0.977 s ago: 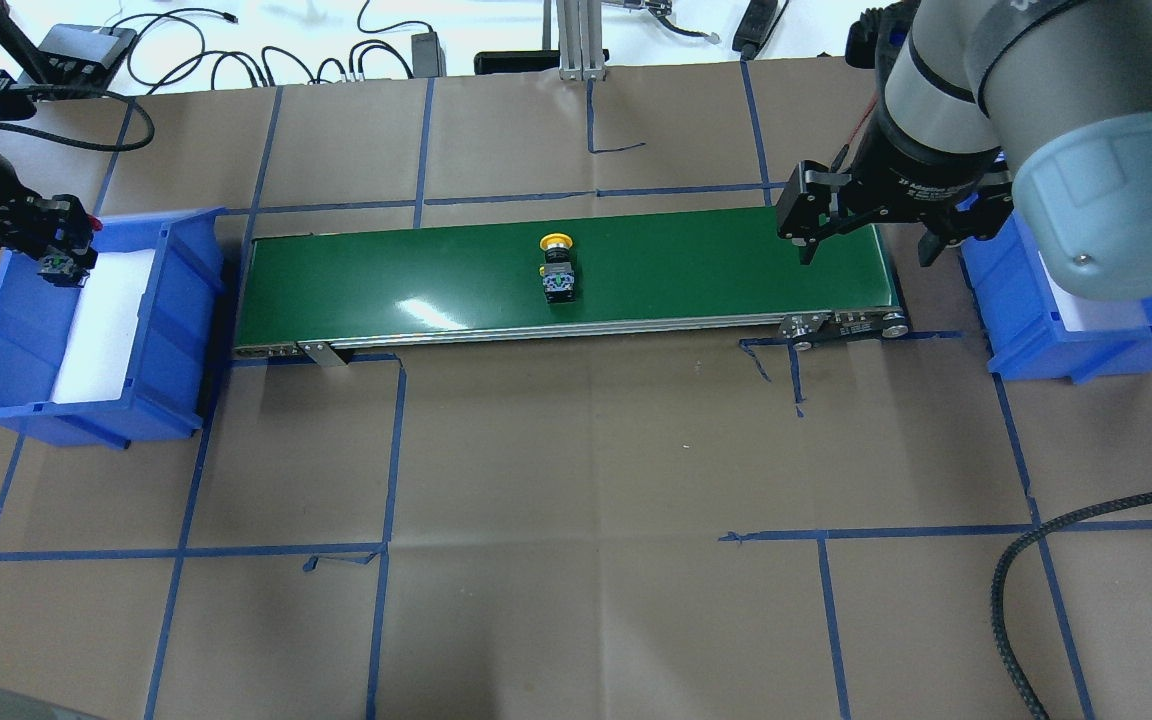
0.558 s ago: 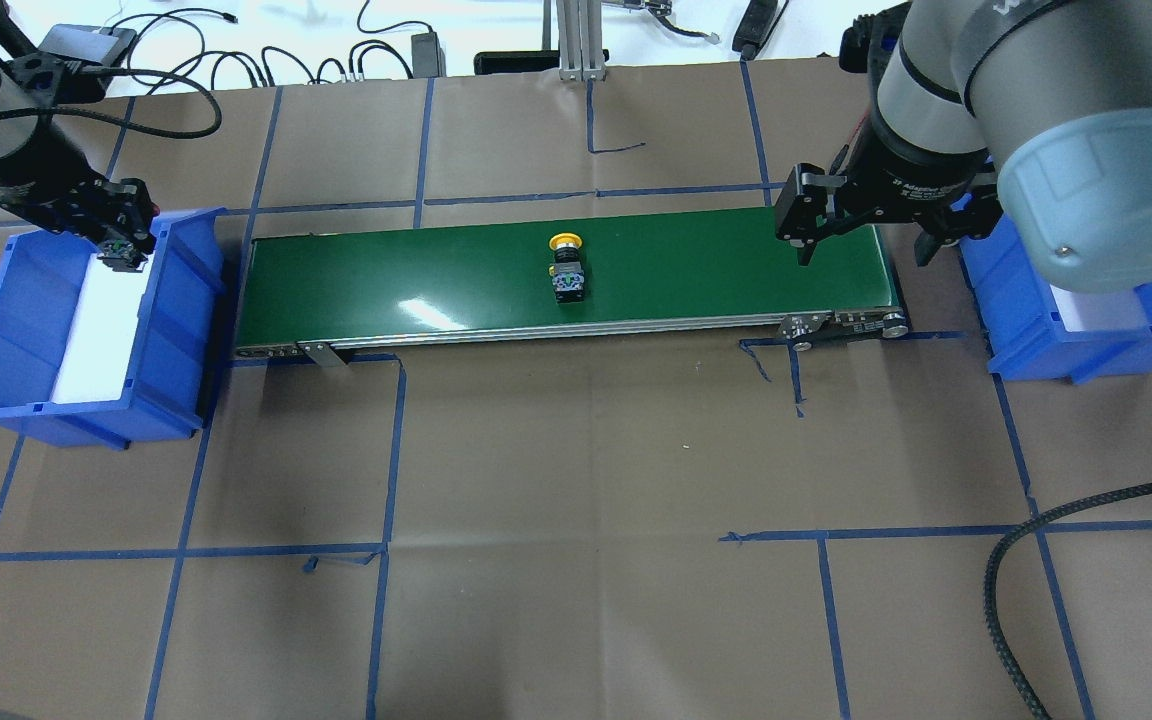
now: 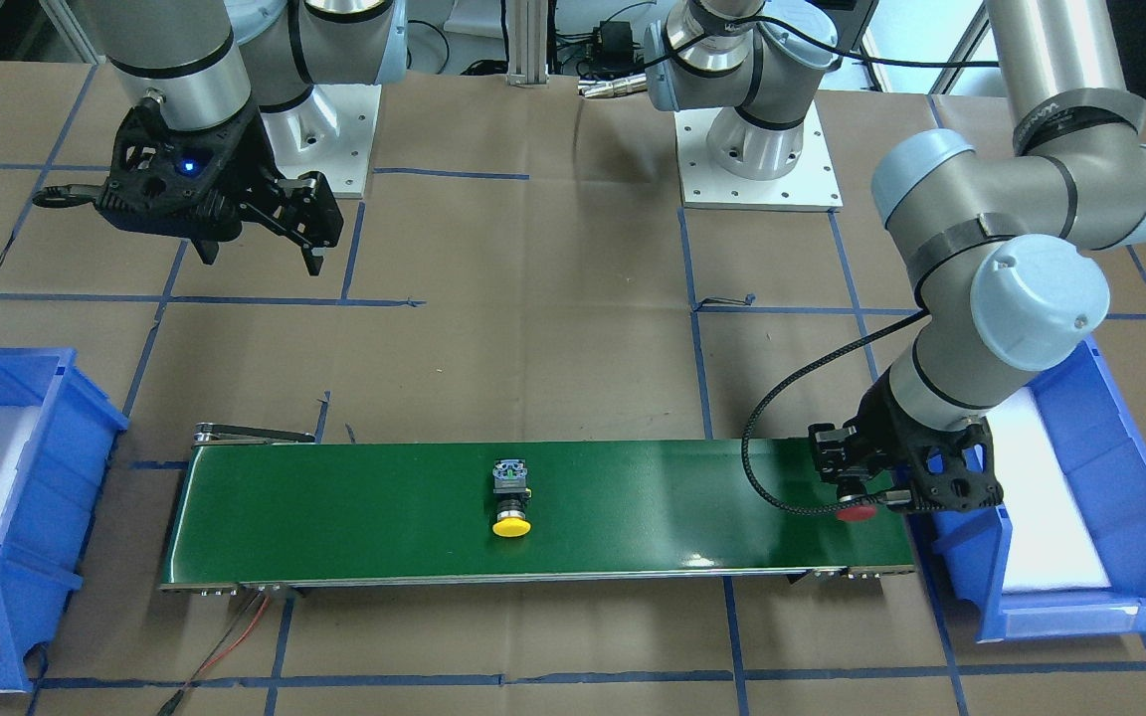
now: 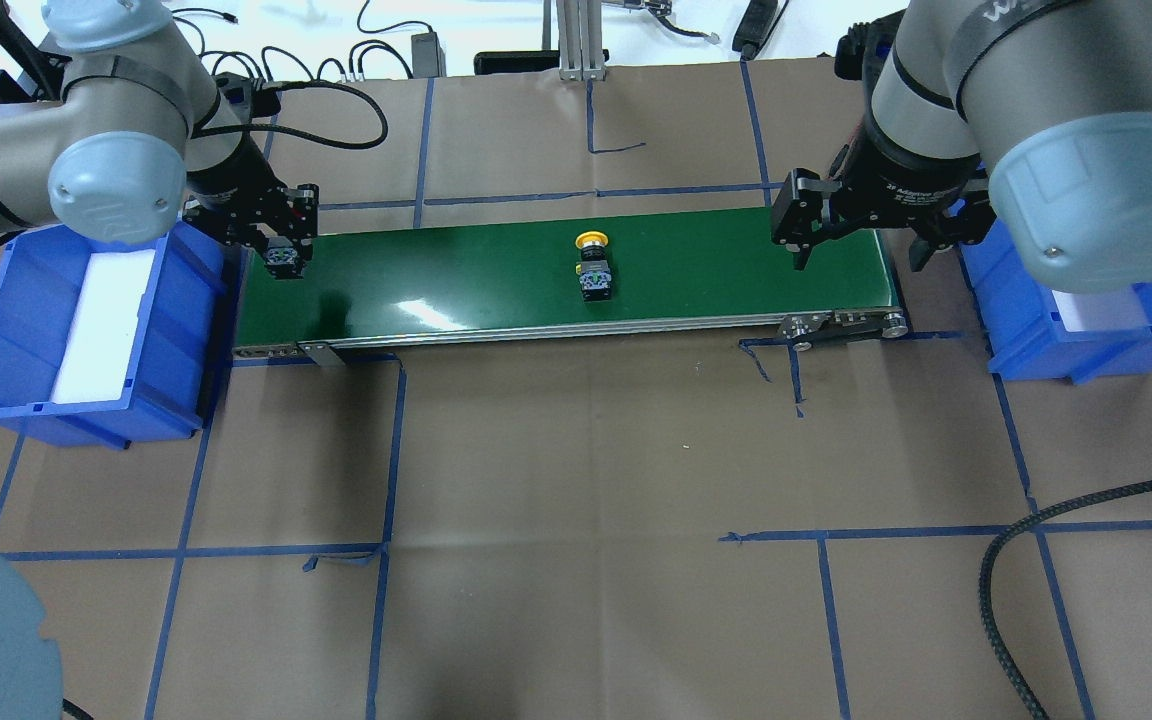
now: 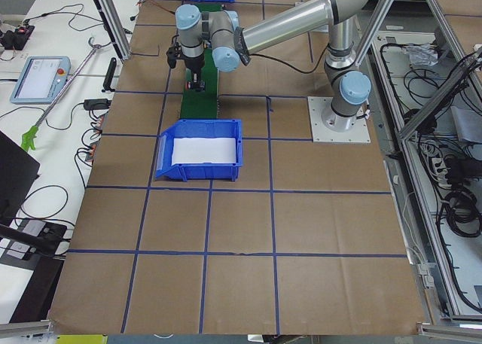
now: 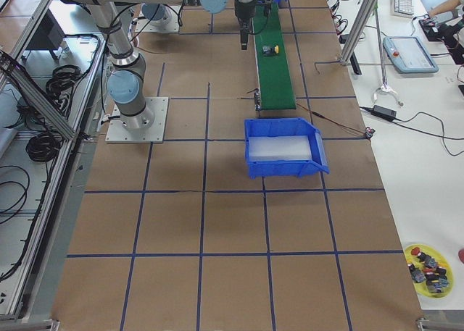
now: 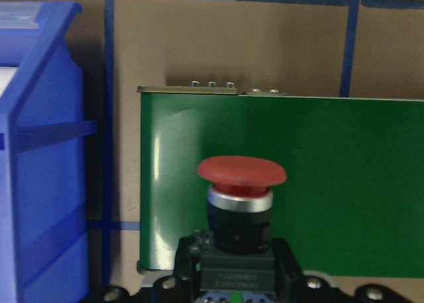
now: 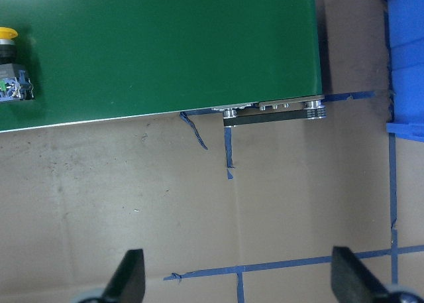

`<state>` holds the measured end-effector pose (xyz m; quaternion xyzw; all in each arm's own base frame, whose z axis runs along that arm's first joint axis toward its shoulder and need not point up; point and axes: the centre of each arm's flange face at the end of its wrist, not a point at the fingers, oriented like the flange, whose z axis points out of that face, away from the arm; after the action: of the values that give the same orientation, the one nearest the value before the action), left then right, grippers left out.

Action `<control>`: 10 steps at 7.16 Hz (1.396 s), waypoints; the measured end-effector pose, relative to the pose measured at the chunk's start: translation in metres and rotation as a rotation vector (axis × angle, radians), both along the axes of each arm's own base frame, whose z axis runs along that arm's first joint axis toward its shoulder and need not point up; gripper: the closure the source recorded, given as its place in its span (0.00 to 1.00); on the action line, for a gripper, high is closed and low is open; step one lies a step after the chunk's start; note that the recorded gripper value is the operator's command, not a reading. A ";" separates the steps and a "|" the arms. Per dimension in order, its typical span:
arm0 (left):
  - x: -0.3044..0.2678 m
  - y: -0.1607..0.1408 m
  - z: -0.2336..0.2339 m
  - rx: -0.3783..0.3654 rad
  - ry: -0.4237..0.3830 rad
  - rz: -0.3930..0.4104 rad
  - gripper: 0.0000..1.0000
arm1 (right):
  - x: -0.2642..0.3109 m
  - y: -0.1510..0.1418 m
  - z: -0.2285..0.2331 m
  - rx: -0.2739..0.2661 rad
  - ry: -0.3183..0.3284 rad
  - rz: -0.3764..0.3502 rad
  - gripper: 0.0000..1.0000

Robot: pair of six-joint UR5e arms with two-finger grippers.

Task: Transport two buttons from left to right
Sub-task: 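Carry the red button onto the belt while the right gripper moves toward the yellow button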

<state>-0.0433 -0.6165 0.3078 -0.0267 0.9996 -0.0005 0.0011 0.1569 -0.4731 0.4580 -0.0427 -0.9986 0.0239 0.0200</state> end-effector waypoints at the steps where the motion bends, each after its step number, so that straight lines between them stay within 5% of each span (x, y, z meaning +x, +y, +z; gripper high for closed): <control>1: -0.002 0.001 -0.012 0.012 0.002 -0.006 0.97 | 0.000 -0.003 -0.004 0.001 0.000 0.003 0.00; 5: -0.003 0.010 -0.046 -0.007 -0.004 -0.045 0.94 | 0.003 -0.045 -0.039 -0.020 -0.009 0.002 0.00; 7: -0.002 0.011 -0.053 -0.022 -0.008 -0.044 0.00 | 0.009 -0.065 -0.056 -0.059 -0.074 0.002 0.00; 10: -0.002 0.008 -0.039 -0.045 -0.012 -0.034 0.00 | 0.014 -0.096 -0.101 -0.036 -0.113 0.011 0.00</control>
<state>-0.0451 -0.6089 0.2683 -0.0099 0.9997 -0.0234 0.0067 0.1709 -0.5695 0.3566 -0.0386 -0.9978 0.0393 -0.0372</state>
